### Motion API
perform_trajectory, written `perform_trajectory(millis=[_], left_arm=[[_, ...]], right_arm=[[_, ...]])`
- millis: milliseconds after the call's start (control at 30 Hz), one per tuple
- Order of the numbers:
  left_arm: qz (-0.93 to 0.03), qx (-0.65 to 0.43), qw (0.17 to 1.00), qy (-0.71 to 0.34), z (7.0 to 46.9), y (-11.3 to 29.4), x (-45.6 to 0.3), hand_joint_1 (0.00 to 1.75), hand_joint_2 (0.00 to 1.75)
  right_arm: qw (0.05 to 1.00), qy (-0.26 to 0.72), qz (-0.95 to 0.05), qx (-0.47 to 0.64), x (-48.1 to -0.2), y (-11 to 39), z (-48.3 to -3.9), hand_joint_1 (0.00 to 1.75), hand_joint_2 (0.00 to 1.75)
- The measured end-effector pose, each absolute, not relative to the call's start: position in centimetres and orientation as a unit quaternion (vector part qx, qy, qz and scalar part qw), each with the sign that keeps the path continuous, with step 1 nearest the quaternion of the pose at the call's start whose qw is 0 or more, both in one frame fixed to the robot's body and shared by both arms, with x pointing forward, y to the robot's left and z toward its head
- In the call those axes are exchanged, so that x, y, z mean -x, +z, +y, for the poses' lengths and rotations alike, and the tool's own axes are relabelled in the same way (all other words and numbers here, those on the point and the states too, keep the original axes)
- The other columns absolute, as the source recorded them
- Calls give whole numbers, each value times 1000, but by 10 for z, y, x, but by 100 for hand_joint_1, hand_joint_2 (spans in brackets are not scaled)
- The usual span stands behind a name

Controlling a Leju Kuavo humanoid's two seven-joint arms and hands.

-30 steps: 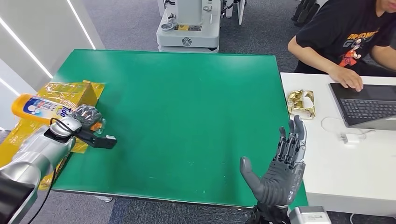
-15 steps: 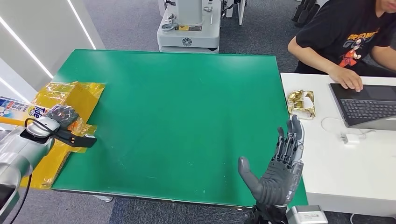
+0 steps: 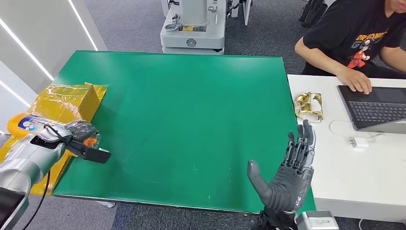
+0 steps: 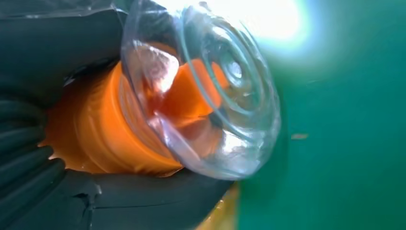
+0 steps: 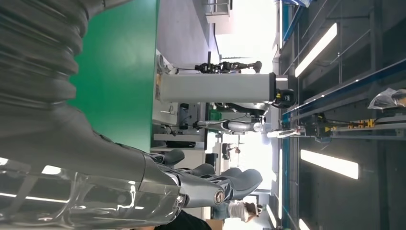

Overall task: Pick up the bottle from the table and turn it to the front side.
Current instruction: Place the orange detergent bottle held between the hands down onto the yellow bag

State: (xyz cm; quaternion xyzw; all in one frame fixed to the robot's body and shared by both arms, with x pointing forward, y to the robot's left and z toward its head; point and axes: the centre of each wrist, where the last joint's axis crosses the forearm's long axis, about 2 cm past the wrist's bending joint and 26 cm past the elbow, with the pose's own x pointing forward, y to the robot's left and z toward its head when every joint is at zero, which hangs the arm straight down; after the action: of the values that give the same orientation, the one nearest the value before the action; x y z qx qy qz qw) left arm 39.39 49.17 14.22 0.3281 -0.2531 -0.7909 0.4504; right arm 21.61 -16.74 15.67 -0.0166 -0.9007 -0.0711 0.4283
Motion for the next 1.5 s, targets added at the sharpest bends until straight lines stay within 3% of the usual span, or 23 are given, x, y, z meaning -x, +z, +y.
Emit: perform_trajectory(millis=[567, 600, 700, 733, 1500], left_arm=[[-284, -291, 472, -782, 486, 135, -392, 175, 175], [-284, -291, 472, -782, 487, 135, -391, 164, 175], [-287, -290, 474, -780, 487, 134, -391, 34, 175], [-288, -288, 476, -779, 487, 134, -390, 0, 175], [-309, -300, 461, -776, 484, 136, -392, 0, 175]], right_arm=[[432, -76, -899, 16, -216, 156, -168, 0, 175], [432, -76, -899, 16, -216, 156, -168, 0, 175], [432, -76, -899, 15, -216, 156, -168, 0, 175], [432, -76, -899, 15, -216, 156, -168, 0, 175], [443, -77, -893, 5, -216, 152, -167, 0, 175]])
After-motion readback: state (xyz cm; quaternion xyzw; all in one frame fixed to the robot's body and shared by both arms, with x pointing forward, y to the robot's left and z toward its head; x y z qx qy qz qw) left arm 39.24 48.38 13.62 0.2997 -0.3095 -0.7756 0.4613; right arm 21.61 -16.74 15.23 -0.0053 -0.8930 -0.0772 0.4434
